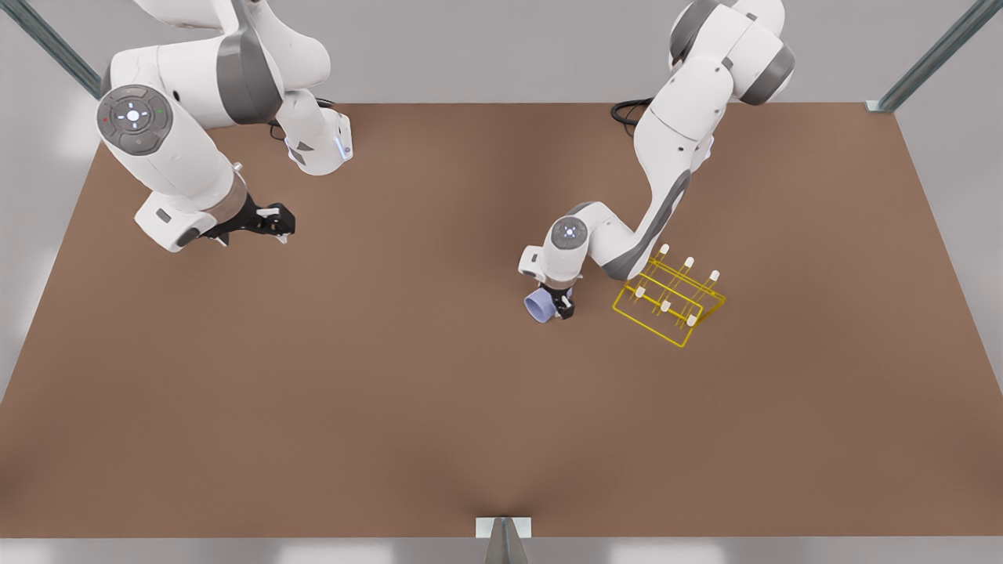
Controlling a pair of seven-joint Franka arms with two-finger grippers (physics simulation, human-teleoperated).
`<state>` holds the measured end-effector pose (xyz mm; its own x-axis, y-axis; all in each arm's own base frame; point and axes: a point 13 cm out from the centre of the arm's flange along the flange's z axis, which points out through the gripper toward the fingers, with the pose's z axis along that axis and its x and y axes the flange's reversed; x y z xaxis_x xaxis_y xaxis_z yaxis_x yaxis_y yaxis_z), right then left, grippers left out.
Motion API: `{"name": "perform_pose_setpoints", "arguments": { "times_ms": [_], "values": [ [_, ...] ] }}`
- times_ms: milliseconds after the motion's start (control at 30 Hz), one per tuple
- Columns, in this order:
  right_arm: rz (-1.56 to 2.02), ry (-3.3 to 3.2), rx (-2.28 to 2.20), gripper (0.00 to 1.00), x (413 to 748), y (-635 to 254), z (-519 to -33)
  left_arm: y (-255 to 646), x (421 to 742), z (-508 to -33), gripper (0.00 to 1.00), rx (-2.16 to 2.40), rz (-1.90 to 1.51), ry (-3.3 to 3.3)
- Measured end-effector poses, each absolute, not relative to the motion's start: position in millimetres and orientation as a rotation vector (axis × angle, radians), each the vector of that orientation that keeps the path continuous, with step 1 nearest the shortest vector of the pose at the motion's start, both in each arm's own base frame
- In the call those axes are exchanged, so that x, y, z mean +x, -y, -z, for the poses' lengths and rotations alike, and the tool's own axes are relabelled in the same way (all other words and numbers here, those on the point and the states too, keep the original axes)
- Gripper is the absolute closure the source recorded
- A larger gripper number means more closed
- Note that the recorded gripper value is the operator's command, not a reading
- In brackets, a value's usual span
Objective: Place the cup on the cup holder
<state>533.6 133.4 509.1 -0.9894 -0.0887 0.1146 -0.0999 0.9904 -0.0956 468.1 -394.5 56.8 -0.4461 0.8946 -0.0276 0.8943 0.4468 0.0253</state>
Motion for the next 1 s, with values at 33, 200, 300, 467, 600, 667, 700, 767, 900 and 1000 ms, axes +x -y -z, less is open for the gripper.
{"name": "perform_pose_setpoints", "arguments": {
  "times_ms": [33, 200, 300, 467, 600, 667, 700, 767, 900, 1000],
  "values": [
    [-0.154, 3.024, 0.143, 0.00, 534, -134, -509, 393, 467, -56, 0.00, 1.613, -0.009, -2.662],
    [-0.154, 3.025, 0.134, 0.00, 534, -133, -509, 386, 457, -45, 0.00, 1.507, -0.001, -2.782],
    [-0.154, 3.025, 0.134, 0.00, 534, -133, -509, 384, 451, -37, 0.00, 1.429, 0.016, -2.854],
    [-0.155, 3.024, 0.131, 0.00, 533, -134, -509, 384, 450, -36, 0.24, 1.336, 0.024, -2.912],
    [-0.155, 3.025, 0.127, 0.00, 534, -133, -509, 385, 452, -38, 0.33, 1.273, 0.019, -2.935],
    [-0.155, 3.024, 0.126, 0.00, 534, -133, -509, 387, 457, -42, 0.33, 1.241, 0.017, -2.942],
    [-0.155, 3.024, 0.125, 0.00, 533, -133, -509, 388, 460, -45, 0.33, 1.226, 0.014, -2.946],
    [-0.156, 3.023, 0.117, 0.00, 534, -130, -508, 391, 467, -53, 0.33, 1.197, 0.007, -2.955],
    [-0.156, 3.021, 0.118, 0.00, 533, -131, -508, 405, 499, -104, 0.33, 1.152, -0.045, -2.983],
    [-0.158, 3.019, 0.135, 0.00, 532, -137, -507, 411, 510, -158, 0.33, 1.214, -0.193, -3.016]
  ]
}}
